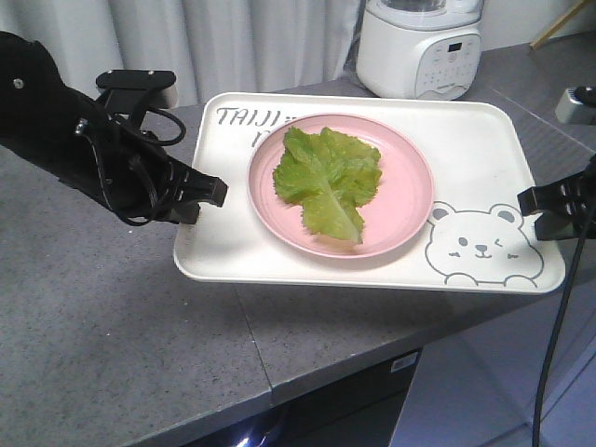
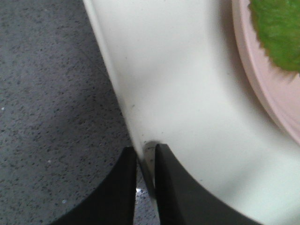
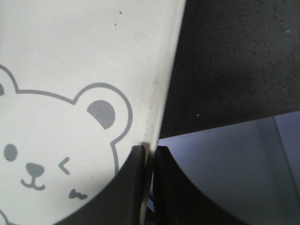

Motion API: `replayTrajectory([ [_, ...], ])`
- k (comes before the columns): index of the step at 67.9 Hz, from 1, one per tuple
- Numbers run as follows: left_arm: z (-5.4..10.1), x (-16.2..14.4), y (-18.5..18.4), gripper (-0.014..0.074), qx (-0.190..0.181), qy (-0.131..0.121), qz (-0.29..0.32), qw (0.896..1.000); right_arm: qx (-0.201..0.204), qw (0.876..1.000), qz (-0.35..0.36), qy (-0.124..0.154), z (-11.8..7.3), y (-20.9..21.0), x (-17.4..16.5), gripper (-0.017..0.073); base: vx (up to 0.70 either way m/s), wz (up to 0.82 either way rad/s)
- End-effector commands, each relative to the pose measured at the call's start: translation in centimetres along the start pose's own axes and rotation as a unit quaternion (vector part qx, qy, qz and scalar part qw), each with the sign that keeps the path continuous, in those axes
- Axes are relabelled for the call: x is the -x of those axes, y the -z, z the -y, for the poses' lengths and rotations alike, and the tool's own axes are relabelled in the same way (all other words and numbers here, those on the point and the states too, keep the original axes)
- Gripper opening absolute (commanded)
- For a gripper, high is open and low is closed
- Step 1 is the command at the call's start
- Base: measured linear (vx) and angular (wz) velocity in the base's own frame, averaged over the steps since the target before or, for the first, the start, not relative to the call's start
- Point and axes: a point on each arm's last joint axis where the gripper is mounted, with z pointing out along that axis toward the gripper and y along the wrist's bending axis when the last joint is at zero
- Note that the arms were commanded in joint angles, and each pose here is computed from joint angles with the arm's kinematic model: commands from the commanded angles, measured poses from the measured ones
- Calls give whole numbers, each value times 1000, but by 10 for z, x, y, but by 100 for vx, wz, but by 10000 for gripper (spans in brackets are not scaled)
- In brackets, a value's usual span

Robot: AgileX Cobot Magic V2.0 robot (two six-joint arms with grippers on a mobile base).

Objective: Transfer vegetables to tray and serve
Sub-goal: 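Hold the tray level while the base turns away from the counter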

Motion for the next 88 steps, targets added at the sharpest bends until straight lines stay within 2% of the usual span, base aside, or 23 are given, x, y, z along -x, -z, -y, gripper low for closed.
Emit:
replayTrajectory([
  [1, 23, 11, 26, -6, -73, 13, 80, 994, 61, 997, 52, -2, -20, 21, 9, -6, -1, -26],
  [88, 23, 11, 26, -6, -73, 13, 80, 994, 61, 997, 52, -2, -20, 21, 9, -6, 0, -29],
])
